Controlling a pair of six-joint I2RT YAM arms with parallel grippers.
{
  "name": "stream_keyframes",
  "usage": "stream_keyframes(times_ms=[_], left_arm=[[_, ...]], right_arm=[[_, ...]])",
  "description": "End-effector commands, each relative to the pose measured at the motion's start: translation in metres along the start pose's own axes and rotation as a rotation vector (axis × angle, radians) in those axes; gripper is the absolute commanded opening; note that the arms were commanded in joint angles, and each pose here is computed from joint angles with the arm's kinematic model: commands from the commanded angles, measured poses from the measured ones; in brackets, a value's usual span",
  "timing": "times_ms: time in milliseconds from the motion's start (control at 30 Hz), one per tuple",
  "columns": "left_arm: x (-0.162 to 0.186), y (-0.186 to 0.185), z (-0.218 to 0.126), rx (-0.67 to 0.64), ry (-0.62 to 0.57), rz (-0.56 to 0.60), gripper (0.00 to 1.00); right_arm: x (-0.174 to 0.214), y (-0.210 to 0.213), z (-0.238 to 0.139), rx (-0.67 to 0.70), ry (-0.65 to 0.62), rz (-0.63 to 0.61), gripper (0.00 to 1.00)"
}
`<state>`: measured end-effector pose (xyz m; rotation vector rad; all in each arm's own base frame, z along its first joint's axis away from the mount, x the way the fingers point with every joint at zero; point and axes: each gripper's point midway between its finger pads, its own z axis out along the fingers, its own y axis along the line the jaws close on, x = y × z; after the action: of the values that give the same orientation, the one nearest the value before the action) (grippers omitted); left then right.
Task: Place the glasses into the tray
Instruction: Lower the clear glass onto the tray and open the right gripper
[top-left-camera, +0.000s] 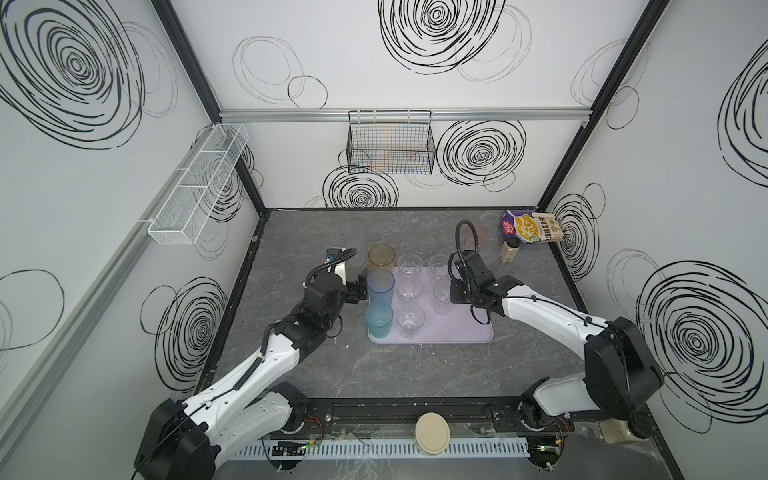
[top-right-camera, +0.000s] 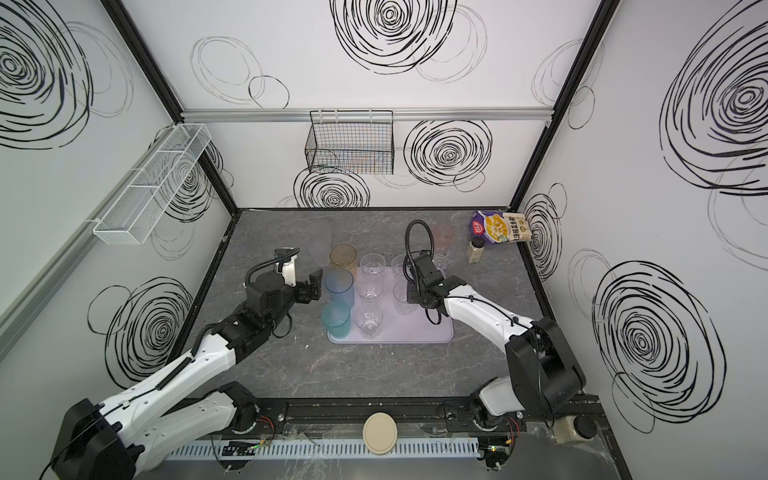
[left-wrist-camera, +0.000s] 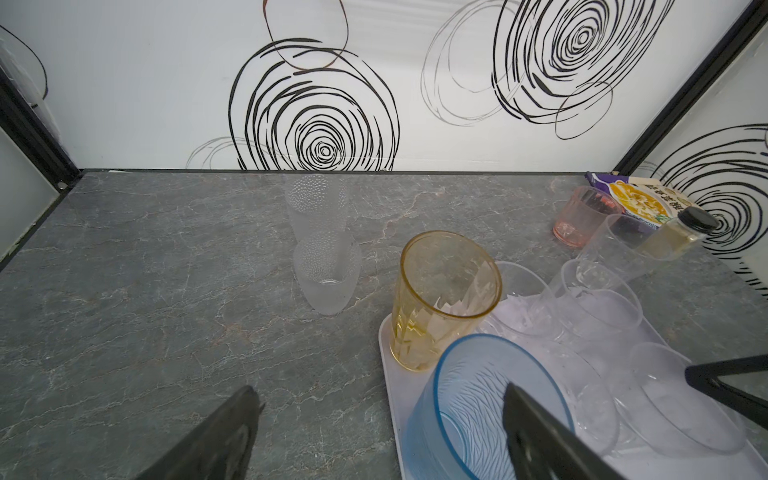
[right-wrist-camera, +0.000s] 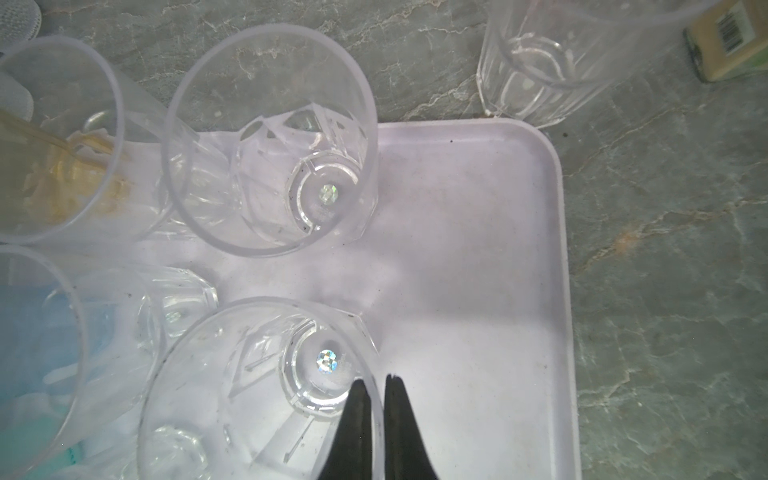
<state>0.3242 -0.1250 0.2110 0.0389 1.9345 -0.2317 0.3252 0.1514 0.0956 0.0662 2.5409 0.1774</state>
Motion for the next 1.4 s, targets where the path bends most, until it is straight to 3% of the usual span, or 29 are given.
stream_keyframes(times_ms=[0,500,767,1033,1200,1367], left_arm=[[-0.011,0.003,0.000,-0.014,-0.051,-0.003,0.94],[-0.017,0.008,-0.001,-0.031,-0.062,-0.042,0.95],[-0.020,-0.008,0.003,0.048,-0.039,-0.033,0.95],[-0.023,-0.010,0.008,0.043,-0.027,-0.039,0.95],[-0.022,-0.007,0.010,0.032,-0.017,-0.039,0.96],[-0.022,0.002,0.015,0.078,0.038,-0.163,0.95]], right_arm=[[-0.006,0.006,0.002,-0.016,-0.019,0.006,0.00],[-0.013,0.015,0.004,-0.040,-0.033,0.014,0.03],[-0.024,0.033,0.001,-0.104,-0.057,0.032,0.06],[-0.029,0.035,0.002,-0.118,-0.067,0.021,0.07],[-0.033,0.033,-0.003,-0.133,-0.079,0.027,0.16],[-0.047,0.032,-0.011,-0.191,-0.087,0.064,0.29]])
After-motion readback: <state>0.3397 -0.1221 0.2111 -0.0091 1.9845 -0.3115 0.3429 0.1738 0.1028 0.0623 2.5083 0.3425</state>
